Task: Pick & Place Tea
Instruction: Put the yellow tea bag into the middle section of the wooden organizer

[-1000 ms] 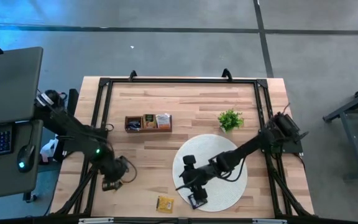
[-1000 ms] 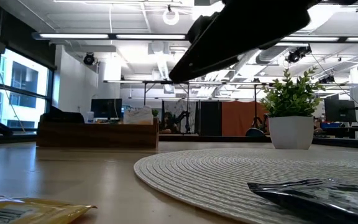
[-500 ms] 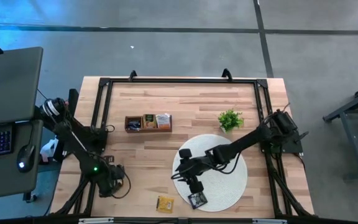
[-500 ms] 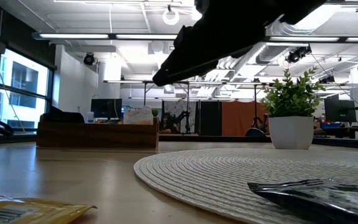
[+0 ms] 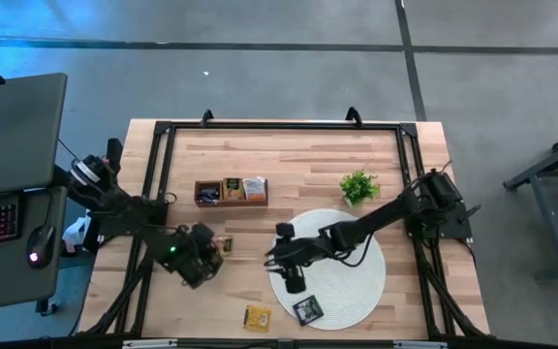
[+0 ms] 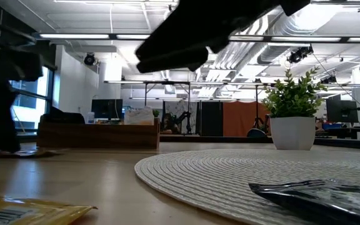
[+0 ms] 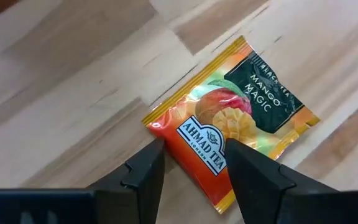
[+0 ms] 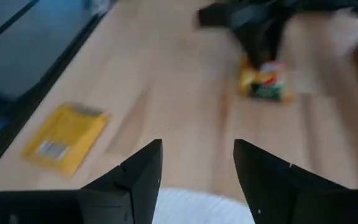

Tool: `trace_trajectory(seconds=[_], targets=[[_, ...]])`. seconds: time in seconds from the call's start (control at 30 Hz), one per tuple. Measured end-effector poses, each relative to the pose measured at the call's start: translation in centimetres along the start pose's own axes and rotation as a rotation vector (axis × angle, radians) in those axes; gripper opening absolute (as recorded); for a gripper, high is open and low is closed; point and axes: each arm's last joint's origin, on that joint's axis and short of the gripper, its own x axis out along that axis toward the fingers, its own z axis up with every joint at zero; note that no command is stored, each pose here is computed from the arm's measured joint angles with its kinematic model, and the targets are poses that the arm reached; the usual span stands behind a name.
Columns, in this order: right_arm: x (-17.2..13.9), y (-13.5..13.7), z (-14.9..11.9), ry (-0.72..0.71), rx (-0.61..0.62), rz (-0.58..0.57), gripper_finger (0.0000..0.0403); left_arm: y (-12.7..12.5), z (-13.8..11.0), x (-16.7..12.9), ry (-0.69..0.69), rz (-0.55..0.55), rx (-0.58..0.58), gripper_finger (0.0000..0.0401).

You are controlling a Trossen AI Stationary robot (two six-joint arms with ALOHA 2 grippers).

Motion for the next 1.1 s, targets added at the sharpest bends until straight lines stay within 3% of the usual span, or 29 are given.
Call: trace_trajectory(seconds=[0.2,0.27,0.37,0.47,0.67,0.83,0.97,1.1], targets=[[2.9,-1.8,-1.3,-0.083,0.076,-0.125,0.0186,-0.9,2.3,1.5,0.014,-0.027,-0.017,0.0165],[4.0,-2.8,-1.9,-0.121,0.227,-0.138,0.0181,-1.1,2.9,1.8,0.025,-0.046,-0.028,0.0165],[5.0,-4.8,-2.6,-0.141,0.553,-0.140,0.0170,-1.4,3.4,2.1,0.020,-0.066,-0.063,0.0165],[5.1,-6.5,-3.3,-0.091,0.713,-0.160,0.0154,-1.6,3.6,2.1,-0.019,-0.087,-0.082,0.0165],[5.2,-7.3,-3.6,-0.034,0.869,-0.086,0.0123,-2.6,3.9,2.3,-0.087,-0.169,-0.133,0.0165],[5.1,-7.2,-4.6,0.077,0.954,-0.104,0.0118,-3.7,4.2,3.3,-0.130,-0.227,-0.128,0.0165],[4.9,-7.3,-5.3,0.176,1.050,-0.124,0.0118,-3.7,4.3,4.3,-0.101,-0.200,-0.076,0.0165],[4.9,-6.9,-5.2,0.174,1.072,-0.105,0.0118,-3.7,4.2,4.4,-0.078,-0.203,-0.069,0.0165]])
